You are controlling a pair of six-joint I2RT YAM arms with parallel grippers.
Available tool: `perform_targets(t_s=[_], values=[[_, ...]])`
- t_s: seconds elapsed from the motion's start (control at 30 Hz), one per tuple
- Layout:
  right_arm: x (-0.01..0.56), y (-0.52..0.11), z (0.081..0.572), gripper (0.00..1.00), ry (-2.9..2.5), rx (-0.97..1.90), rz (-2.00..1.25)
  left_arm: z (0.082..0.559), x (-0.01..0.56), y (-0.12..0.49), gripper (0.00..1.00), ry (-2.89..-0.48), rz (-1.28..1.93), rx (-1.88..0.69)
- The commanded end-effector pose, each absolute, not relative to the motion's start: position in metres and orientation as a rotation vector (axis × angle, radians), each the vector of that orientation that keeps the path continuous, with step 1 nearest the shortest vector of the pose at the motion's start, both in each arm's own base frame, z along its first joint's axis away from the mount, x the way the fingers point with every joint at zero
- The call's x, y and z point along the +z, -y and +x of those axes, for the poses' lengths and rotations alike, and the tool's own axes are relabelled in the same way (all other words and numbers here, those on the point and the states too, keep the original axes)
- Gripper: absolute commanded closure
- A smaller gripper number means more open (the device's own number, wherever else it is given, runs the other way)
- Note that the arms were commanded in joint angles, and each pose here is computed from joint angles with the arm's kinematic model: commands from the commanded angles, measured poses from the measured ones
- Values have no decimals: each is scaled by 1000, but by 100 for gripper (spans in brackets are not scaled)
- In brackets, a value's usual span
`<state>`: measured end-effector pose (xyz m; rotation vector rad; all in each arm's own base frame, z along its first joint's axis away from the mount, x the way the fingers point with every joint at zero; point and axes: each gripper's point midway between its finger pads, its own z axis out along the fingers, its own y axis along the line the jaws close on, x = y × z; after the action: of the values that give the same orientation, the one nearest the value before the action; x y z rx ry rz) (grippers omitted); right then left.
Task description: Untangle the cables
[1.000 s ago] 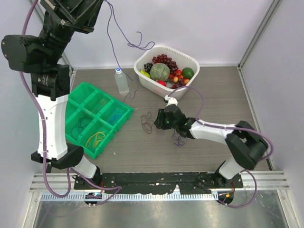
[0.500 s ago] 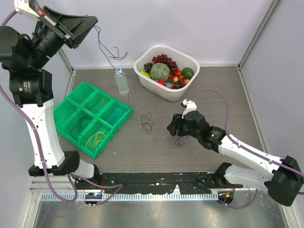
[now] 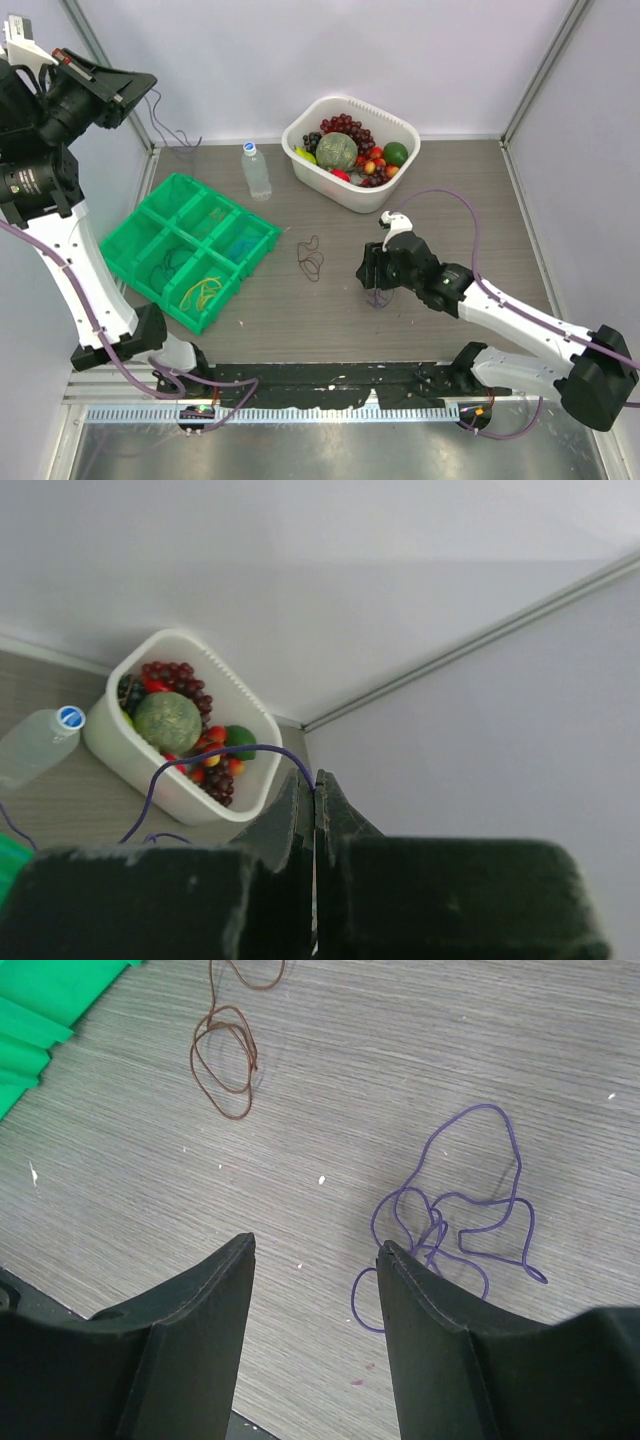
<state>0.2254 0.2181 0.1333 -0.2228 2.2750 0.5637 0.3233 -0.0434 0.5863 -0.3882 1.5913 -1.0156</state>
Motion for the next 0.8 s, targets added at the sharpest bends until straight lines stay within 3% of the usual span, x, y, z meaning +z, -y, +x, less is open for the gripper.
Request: perform_targets(t_s=[0.0, 0.2, 0.5, 0.77], values=[[145, -225, 237, 43, -2246, 575, -252, 327, 566, 18, 100, -1647, -430, -890], [135, -220, 240, 43, -2270, 572, -271, 330, 557, -18, 100, -1642, -515, -781], [125, -212, 242, 43, -2300, 615, -256, 316, 492, -65, 100, -1763, -765, -490], [121, -207, 249, 43, -2302, 629, -232, 287, 367, -94, 100, -1911, -1335, -319]])
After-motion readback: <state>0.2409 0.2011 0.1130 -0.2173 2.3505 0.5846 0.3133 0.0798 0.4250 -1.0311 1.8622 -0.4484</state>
